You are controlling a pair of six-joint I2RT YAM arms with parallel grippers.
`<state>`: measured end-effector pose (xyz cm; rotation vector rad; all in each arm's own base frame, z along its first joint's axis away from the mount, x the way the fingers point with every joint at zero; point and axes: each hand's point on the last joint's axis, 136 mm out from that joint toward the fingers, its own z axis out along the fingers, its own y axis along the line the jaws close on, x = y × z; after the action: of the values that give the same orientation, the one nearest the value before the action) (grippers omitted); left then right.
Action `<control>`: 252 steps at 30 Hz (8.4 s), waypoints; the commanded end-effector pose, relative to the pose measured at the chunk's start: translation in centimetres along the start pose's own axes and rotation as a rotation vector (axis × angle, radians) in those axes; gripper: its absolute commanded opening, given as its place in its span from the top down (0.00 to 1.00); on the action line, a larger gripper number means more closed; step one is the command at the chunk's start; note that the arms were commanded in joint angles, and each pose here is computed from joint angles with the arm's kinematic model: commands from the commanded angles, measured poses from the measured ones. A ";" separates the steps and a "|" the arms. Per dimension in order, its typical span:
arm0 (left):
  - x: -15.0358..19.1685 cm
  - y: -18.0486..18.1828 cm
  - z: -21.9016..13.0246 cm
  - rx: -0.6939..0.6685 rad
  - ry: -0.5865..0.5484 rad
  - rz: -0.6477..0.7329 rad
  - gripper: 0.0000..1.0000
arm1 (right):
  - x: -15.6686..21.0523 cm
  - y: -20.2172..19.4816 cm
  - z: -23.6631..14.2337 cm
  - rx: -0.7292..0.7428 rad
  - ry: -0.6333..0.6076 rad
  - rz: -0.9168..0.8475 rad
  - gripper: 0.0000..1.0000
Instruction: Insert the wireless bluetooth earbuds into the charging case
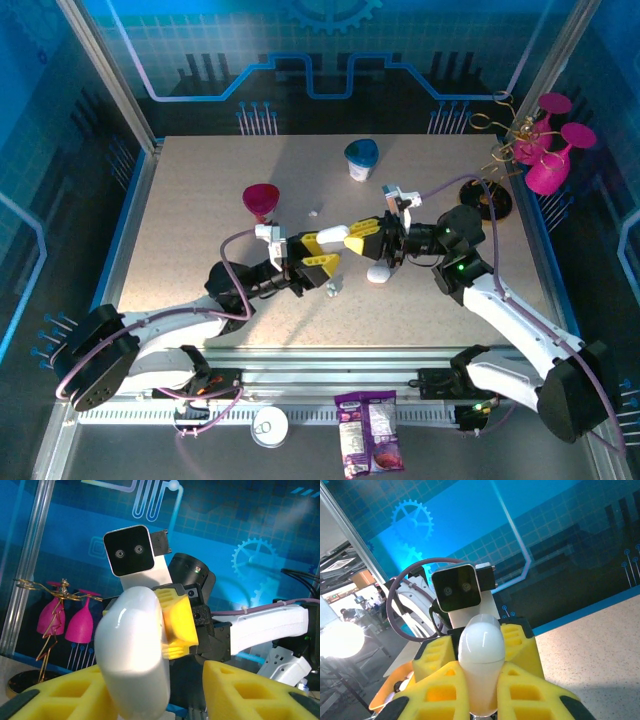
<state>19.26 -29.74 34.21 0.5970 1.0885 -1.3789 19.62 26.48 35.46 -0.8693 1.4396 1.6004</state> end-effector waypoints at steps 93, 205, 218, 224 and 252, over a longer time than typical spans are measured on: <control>1.2 0.2 -0.8 0.022 0.178 0.081 0.55 | 3.0 0.2 1.0 0.133 0.213 -0.268 0.92; 3.1 1.6 -2.6 -0.055 0.241 0.284 1.00 | 19.2 -28.2 -12.3 1.231 0.404 0.684 0.53; 3.3 1.7 -2.5 -0.056 0.250 0.291 1.00 | 19.8 -29.5 -10.9 1.201 0.445 0.679 0.55; 3.3 1.8 -2.5 -0.059 0.249 0.296 1.00 | 19.9 -30.3 -10.4 1.181 0.458 0.680 0.57; 3.8 2.1 -2.9 -0.073 0.259 0.285 1.00 | 21.5 -30.8 -11.5 1.257 0.541 0.678 0.75</control>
<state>20.07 -28.91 29.05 0.8646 1.2168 -1.0429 37.78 17.83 1.88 0.0269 2.7679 0.4853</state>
